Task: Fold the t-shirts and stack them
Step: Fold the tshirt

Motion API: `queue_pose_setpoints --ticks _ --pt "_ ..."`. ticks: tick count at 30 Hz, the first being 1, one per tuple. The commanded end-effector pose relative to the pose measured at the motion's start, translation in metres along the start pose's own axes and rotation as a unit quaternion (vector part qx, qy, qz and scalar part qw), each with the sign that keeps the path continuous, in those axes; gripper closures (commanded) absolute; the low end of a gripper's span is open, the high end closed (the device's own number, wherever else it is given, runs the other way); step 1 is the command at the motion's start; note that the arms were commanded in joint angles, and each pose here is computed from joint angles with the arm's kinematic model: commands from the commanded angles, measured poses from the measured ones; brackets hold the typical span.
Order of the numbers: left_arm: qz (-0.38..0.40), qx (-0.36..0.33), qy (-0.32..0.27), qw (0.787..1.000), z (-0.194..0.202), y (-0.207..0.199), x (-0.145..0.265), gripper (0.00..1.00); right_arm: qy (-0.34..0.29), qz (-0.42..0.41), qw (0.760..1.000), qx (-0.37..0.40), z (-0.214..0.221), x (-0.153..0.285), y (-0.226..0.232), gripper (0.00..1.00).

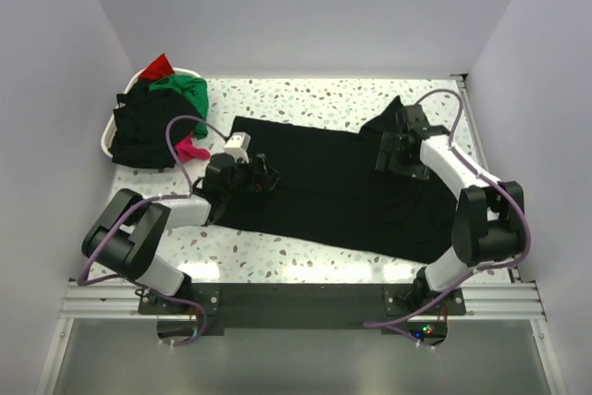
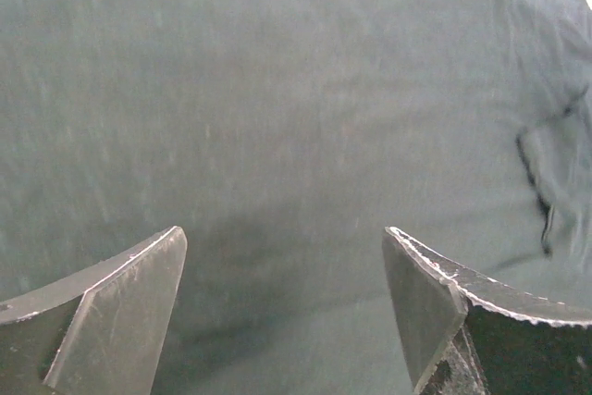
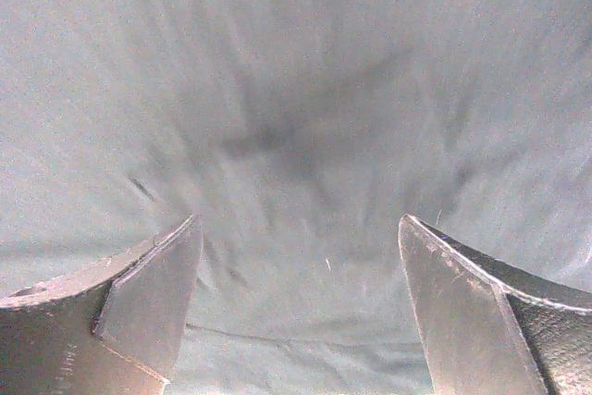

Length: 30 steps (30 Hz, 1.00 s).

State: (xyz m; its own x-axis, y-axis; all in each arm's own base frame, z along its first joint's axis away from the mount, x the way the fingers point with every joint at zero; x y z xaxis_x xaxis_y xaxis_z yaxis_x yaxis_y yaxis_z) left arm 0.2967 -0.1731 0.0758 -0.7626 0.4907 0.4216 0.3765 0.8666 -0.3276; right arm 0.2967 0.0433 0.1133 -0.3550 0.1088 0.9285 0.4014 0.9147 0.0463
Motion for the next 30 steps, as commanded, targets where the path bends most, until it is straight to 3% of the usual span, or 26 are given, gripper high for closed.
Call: queue_pose_setpoints --ticks 1,8,17,30 --pt "-0.016 -0.019 -0.042 0.999 -0.047 -0.002 -0.008 0.08 -0.047 -0.032 0.998 -0.018 -0.05 0.008 0.012 0.11" --pt "-0.041 -0.029 -0.08 0.996 -0.099 0.02 -0.023 0.08 -0.107 -0.114 0.985 -0.07 -0.147 -0.016 0.048 0.21" --pt "-0.07 -0.031 -0.099 0.992 -0.138 0.054 -0.037 0.08 -0.144 -0.135 0.974 -0.109 -0.226 -0.064 0.085 0.34" --pt "-0.085 -0.039 -0.086 0.992 -0.141 0.071 -0.048 0.08 -0.147 -0.089 0.978 -0.123 -0.243 -0.119 0.086 0.4"
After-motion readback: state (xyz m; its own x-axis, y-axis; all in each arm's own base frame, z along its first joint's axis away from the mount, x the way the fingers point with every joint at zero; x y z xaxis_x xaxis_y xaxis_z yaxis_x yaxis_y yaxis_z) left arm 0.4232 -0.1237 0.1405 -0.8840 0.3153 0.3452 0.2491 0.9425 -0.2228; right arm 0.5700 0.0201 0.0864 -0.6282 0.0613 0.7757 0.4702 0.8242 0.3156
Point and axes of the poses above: each gripper's point midway between its finger pads, its own x axis back along the fingers, its own y axis along the line the jaws close on, z = x × y, the point moved 5 cm from there along x, back along the fingers, and after that the axes turned 9 degrees about -x, right-handed, at the moved point
